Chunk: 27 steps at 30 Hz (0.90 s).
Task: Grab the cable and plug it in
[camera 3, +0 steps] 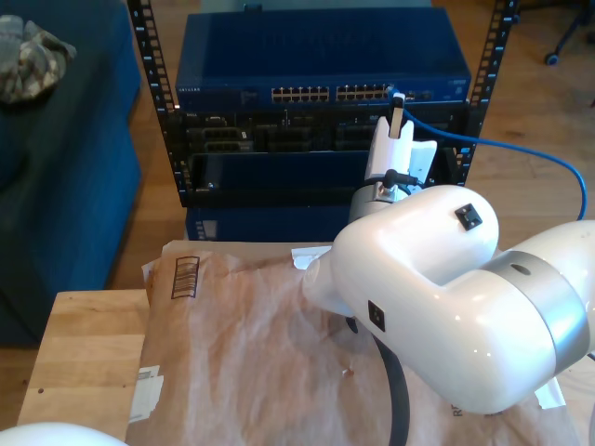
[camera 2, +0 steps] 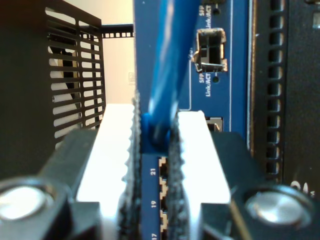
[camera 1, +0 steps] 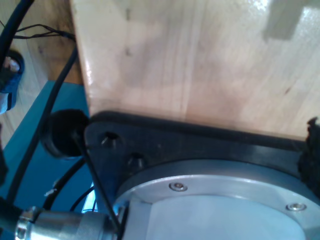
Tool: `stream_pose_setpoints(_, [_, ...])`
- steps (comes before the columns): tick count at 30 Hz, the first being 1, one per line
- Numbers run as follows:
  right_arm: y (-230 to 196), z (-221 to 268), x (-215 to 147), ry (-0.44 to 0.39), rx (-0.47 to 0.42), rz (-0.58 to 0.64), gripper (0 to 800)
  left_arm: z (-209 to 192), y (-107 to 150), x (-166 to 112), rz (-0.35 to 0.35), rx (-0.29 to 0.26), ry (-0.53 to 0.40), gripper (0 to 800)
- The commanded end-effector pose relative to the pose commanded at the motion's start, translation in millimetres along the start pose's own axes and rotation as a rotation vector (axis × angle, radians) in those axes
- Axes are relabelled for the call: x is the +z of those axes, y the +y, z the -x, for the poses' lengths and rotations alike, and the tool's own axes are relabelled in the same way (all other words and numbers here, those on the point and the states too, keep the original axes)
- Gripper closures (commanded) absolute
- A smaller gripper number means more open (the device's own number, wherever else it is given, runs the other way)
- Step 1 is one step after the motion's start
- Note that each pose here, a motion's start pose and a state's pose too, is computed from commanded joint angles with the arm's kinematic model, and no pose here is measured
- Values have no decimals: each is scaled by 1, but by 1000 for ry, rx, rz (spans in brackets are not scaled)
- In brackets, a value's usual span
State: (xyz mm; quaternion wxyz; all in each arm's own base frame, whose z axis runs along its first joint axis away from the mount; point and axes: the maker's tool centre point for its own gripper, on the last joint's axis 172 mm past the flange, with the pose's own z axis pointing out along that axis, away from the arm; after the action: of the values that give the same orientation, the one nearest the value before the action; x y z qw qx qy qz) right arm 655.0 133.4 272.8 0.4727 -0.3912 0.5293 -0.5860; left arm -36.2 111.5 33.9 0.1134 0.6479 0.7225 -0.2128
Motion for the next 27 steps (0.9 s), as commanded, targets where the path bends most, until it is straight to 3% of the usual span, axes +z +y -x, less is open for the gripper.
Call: stream_pose_setpoints(27, [6, 2, 3, -1, 2, 1, 800, 0, 0, 0, 0, 0, 0, 0])
